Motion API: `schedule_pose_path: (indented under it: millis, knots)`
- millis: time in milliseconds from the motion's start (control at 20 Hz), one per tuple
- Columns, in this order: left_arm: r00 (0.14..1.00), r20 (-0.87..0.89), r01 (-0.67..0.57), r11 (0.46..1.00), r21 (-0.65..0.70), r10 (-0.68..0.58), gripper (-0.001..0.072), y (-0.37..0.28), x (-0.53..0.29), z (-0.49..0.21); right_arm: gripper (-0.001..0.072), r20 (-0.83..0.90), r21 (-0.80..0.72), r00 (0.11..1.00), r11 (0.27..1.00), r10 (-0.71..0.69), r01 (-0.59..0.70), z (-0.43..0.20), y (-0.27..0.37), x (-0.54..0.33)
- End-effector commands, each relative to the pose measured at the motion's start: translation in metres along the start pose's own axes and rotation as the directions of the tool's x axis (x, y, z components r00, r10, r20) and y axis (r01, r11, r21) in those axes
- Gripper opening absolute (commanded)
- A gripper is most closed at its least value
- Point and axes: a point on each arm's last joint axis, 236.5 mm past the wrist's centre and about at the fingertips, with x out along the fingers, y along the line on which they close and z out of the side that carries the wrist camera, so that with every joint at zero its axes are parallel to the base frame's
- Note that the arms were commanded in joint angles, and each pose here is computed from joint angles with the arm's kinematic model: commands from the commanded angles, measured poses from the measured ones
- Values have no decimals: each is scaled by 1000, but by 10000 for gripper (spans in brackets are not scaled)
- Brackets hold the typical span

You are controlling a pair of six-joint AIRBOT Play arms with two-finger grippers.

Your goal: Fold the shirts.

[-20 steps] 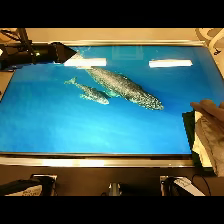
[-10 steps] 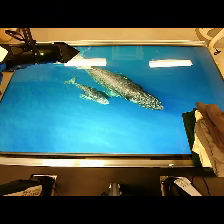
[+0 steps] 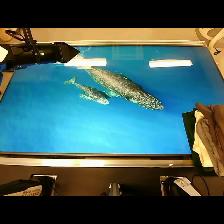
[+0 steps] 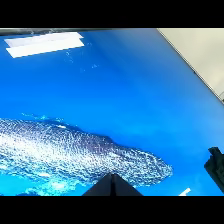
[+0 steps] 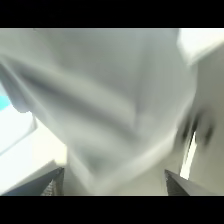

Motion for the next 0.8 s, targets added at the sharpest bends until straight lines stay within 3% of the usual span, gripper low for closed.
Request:
schedule_pose_path:
  millis: [0, 150, 250, 300, 350, 400, 450, 600, 750]
  knots:
    - [989, -50, -137, 989, 59, 140, 28, 31, -1, -12, 660, 473, -153, 880, 988, 51, 25, 113, 30, -67]
    - [847, -229, -459, 877, 140, 480, 28, 109, -21, -57, 642, 585, -387, 799, 914, 138, 125, 162, 113, -104]
    - [720, -364, -581, 800, 151, 591, 31, 141, -40, -93, 641, 491, -576, 846, 806, 206, 138, 158, 194, -83]
    - [684, -428, -599, 790, 132, 590, 63, 146, -44, -111, 614, 428, -635, 885, 757, 181, 153, 150, 229, -66]
    - [643, -505, -608, 784, 122, 577, 217, 147, -48, -135, 614, 380, -680, 915, 711, 135, 177, 140, 260, -49]
    - [592, -583, -614, 780, 122, 556, 419, 147, -53, -162, 614, 337, -732, 934, 656, 115, 183, 130, 291, -34]
    - [540, -652, -612, 780, 130, 532, 548, 147, -58, -191, 614, 272, -784, 954, 603, 123, 146, 114, 324, -18]
    - [498, -701, -607, 782, 138, 511, 558, 149, -62, -229, 628, -55, -883, 983, 452, 175, -130, 40, 404, 35]
    - [545, -648, -607, 784, 133, 532, 556, 148, -58, -208, 627, -173, -880, 979, 429, 112, -205, 12, 422, 64]
